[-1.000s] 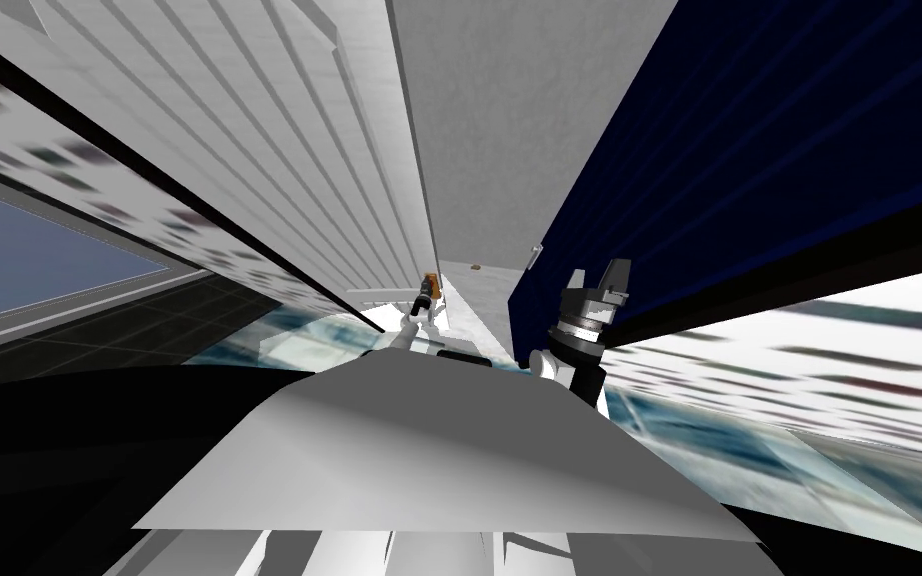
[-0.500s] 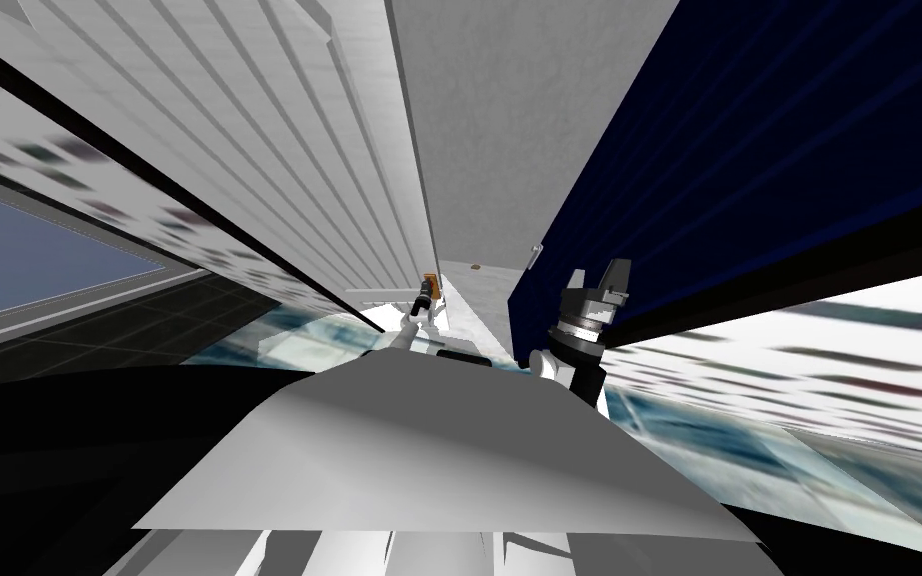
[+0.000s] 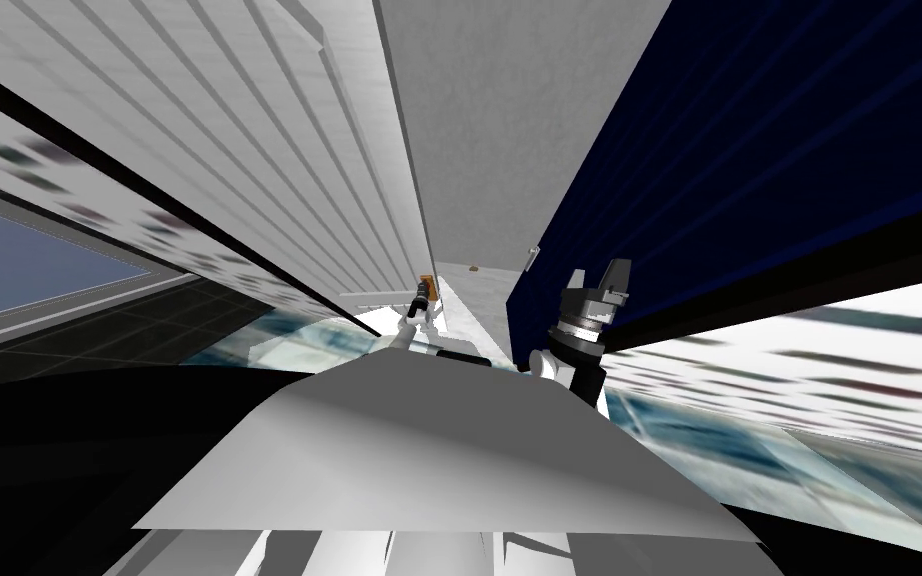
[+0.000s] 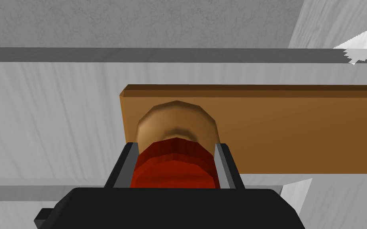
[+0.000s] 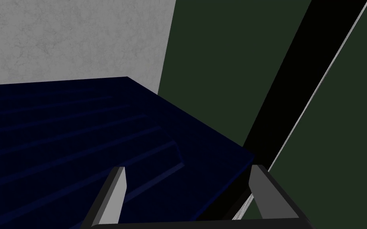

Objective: Push the door open

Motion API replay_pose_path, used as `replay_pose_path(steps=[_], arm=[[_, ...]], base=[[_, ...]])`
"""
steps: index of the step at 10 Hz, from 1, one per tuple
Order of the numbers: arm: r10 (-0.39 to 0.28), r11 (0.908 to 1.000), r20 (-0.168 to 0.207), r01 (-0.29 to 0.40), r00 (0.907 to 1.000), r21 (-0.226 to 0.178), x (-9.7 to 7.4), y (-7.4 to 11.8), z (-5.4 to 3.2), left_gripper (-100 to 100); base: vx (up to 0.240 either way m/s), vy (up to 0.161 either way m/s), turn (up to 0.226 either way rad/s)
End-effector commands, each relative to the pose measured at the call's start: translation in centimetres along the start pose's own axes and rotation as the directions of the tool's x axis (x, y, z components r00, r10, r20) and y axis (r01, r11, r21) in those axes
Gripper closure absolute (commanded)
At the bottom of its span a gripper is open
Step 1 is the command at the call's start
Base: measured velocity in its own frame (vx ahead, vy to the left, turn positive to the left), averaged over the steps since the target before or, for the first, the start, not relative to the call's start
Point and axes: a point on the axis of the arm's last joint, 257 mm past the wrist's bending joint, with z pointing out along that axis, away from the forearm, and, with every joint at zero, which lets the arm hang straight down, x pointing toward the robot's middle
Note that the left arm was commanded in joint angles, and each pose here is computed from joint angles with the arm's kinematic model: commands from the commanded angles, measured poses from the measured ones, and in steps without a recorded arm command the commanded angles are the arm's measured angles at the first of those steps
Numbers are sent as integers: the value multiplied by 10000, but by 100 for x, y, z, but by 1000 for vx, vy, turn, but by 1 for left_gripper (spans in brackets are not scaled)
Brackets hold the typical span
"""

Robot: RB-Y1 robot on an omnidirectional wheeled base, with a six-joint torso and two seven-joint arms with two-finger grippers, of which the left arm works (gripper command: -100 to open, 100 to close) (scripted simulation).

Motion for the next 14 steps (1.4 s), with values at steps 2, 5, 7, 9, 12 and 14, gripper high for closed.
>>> replay_pose_path(steps=[2, 5, 7, 9, 12, 14], arm=[[59, 9998, 546, -71, 9985, 206, -303, -93, 35, 100], [60, 9997, 1121, -85, 9937, 214, -599, -101, -4, 100], [51, 9997, 1632, -88, 9866, 217, -859, -106, -52, 100], [39, 9997, 2032, -85, 9791, 215, -1059, -108, -99, 100], [25, 9997, 2435, -79, 9699, 211, -1261, -110, -155, 100], [10, 9998, 2838, -72, 9589, 205, -1461, -111, -219, 100]], base=[[172, -10, -40], [162, -27, -38], [209, -45, -40], [161, -6, -33], [127, -24, -27], [126, -6, -34]])
